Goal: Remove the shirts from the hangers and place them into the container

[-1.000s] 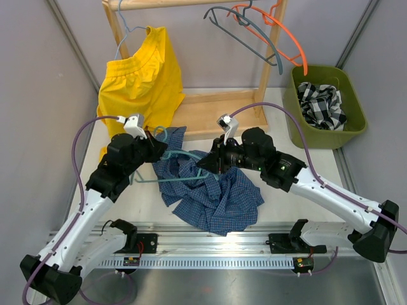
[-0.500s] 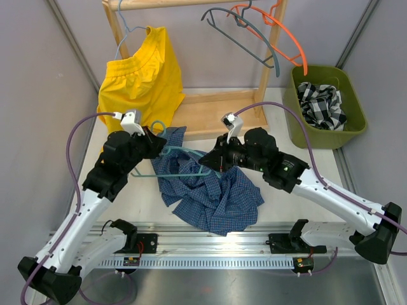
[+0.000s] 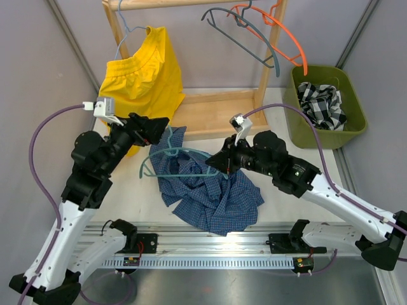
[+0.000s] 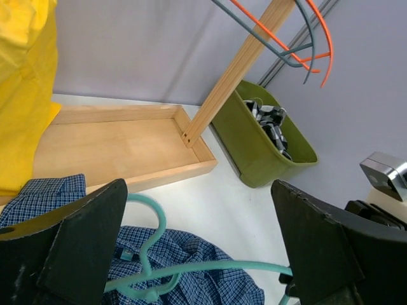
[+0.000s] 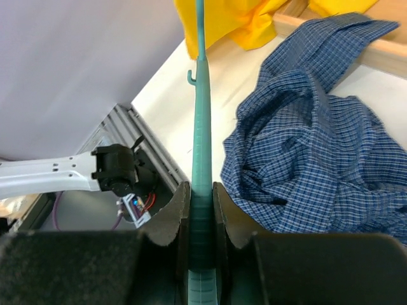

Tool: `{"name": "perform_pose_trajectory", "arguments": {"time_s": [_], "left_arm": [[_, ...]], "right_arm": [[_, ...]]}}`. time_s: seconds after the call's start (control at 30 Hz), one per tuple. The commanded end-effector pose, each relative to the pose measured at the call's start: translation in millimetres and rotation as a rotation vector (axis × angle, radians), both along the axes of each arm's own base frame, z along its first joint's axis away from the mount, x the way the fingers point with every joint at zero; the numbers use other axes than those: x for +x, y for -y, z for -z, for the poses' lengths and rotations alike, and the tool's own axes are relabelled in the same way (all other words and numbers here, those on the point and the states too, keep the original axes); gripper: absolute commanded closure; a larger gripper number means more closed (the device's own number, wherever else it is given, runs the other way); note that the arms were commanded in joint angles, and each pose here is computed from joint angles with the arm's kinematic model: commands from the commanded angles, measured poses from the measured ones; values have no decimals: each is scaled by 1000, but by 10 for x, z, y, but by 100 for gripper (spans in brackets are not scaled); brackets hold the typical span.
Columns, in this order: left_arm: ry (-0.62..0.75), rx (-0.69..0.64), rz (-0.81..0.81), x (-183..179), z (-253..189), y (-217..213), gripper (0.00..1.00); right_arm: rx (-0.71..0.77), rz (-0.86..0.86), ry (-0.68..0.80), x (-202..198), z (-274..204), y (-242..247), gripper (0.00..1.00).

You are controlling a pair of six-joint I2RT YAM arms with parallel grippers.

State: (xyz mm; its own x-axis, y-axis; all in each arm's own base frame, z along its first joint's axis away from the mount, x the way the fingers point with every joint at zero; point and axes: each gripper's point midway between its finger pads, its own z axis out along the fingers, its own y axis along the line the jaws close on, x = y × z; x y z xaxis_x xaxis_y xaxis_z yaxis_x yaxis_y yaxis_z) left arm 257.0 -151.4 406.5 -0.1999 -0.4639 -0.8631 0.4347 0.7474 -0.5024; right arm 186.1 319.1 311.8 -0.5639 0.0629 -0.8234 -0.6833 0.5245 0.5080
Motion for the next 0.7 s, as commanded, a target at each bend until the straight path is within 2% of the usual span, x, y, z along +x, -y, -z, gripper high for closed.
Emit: {"name": "perform_pose_trajectory", "arguments": {"time_s": [0.0,0.13,0.27,0.37,0.5,0.67], "left_arm": [[150,-57,74,-387,-435,-29,1],[278,-91,107,-853,-520,-171,1],[224,-55,55,-1018,-237,-343,1],[155,-17,46,-1046,12,-377,1],[79,7,44,-1049,284,-384,1],[64,8,57,-1074,436,-370,1]], "right_arm": [[31,74,102,30,-288,194,100],[-5,255,234,200,-594,619,100],[-52,513,335,461,-863,1093,100],[-111,600,397,650,-954,1153,100],[-153,619,457,939,-1093,1086,100],[-86,589,478,1387,-1484,1046,100]]}}
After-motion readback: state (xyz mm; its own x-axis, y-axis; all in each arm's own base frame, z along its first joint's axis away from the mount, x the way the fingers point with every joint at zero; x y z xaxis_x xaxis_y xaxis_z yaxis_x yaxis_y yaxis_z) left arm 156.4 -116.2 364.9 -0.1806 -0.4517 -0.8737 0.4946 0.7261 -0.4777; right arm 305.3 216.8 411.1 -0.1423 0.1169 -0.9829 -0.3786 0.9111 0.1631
